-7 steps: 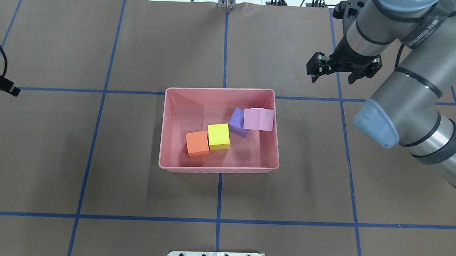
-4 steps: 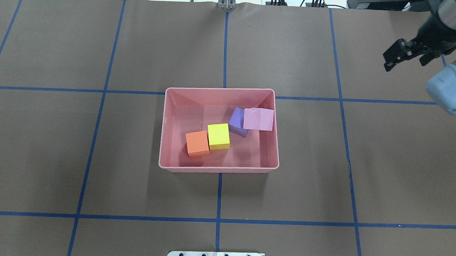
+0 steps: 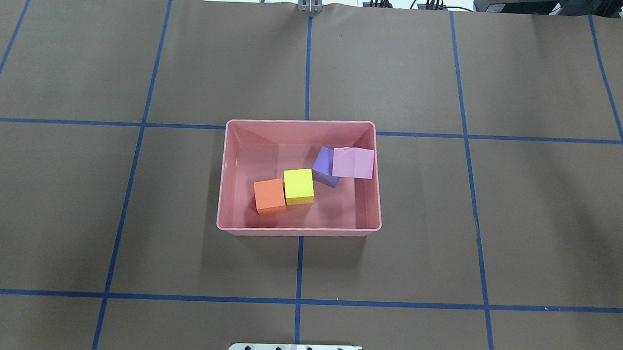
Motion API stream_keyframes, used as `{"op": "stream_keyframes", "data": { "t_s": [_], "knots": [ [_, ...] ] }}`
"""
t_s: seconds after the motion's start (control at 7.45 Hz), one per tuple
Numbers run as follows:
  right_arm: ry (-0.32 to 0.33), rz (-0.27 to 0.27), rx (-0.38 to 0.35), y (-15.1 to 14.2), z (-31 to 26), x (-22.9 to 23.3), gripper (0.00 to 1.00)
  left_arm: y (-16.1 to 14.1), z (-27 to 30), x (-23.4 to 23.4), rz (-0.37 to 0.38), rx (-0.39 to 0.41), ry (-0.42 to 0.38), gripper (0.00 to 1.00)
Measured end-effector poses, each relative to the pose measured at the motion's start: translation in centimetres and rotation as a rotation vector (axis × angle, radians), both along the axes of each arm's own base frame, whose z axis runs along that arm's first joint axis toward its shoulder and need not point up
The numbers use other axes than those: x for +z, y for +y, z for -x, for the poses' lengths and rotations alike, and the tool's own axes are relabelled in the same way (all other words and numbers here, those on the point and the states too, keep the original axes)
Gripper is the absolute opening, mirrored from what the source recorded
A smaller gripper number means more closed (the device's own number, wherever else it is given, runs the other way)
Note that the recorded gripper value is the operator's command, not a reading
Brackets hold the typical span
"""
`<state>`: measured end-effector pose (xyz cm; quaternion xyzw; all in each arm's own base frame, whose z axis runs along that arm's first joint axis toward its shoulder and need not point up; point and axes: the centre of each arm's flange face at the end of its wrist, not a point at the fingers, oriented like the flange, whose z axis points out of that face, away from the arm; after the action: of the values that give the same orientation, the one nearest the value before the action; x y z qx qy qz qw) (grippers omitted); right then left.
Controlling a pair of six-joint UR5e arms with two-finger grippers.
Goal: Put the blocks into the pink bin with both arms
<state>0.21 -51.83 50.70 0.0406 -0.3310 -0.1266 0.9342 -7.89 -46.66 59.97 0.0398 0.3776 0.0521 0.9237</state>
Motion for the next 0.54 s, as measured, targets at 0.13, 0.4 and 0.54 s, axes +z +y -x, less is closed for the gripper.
{"op": "stream_keyframes", "data": {
  "t_s": [0.13, 0.4, 0.54],
  "knots": [
    [0.003, 0.009, -0.005, 1.0, -1.0, 1.4, 1.0, 1.0, 0.1, 0.9, 0.008, -0.002, 0.001, 1.0],
    [0.008, 0.032, 0.001, 1.9, -1.7, 2.8, 1.0, 2.1, 0.1, 1.8, -0.012, -0.003, 0.003, 1.0],
    [0.009, 0.039, 0.004, 2.1, -1.7, 3.1, 1.0, 2.2, 0.1, 2.2, -0.013, -0.004, 0.004, 1.0]
  ]
}}
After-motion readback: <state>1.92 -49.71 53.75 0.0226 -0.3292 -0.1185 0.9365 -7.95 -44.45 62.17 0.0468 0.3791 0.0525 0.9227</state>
